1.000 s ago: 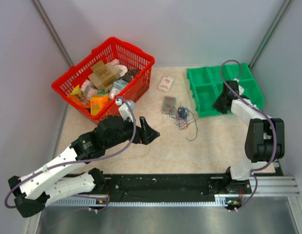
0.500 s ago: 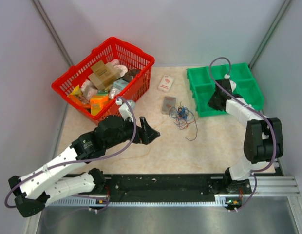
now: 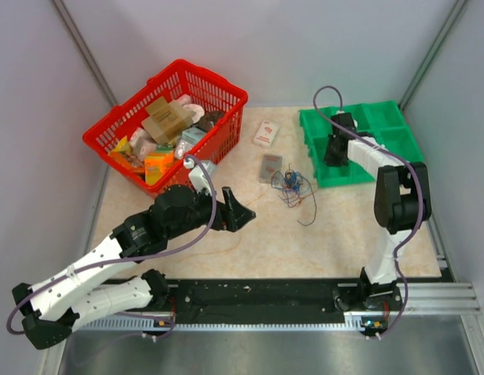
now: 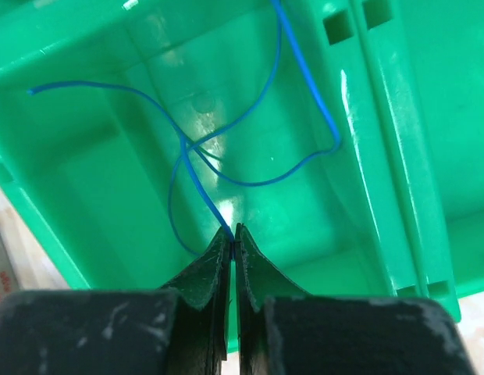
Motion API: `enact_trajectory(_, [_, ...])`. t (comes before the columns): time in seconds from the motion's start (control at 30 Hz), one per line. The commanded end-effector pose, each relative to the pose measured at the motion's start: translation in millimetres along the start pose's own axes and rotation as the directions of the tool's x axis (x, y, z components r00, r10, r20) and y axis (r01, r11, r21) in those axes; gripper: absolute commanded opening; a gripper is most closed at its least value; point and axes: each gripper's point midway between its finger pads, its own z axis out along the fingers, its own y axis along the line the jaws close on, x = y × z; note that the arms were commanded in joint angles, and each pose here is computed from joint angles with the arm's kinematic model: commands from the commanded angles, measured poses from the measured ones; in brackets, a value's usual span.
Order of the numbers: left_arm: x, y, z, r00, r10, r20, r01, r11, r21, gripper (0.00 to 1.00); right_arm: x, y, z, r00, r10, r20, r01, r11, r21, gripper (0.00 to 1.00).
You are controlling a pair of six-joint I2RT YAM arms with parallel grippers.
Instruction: Untangle the cables
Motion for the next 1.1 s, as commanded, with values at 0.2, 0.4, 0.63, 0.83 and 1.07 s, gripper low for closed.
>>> enact_trajectory(0.2, [-8, -7, -1, 1.000, -0.003, 0.030, 0.002, 0.999, 0.034, 0.93, -38, 11, -38, 0.994, -0.101, 0.037, 0.102, 0.995, -0.012, 0.37])
enact_trajectory(0.4, [-2, -2, 3, 1.000, 0.001, 0.018, -0.001, 1.000, 0.017, 0.93, -42, 2, -85, 0.988, -0.107, 0.114, 0.105, 0.994, 0.020, 0.56])
enact_trajectory(0.63, [9, 9, 18, 1.000, 0.001, -0.014, -0.001, 1.000, -0.015, 0.94, 28, 113, -123, 0.949, -0.268, 0.165, 0.311, 0.879, -0.362, 0.58])
enact_trajectory(0.83, [19, 6, 23, 0.999, -0.022, -0.050, 0.022, 1.000, 0.016, 0.93, 44, 135, -87, 0.934, -0.315, 0.167, 0.357, 0.849, -0.389, 0.58])
enact_trajectory(1.07, [31, 22, 19, 0.998, -0.047, -0.048, 0.046, 0.999, -0.018, 0.92, 81, 139, -50, 0.902, -0.413, 0.127, 0.429, 0.814, -0.393, 0.47])
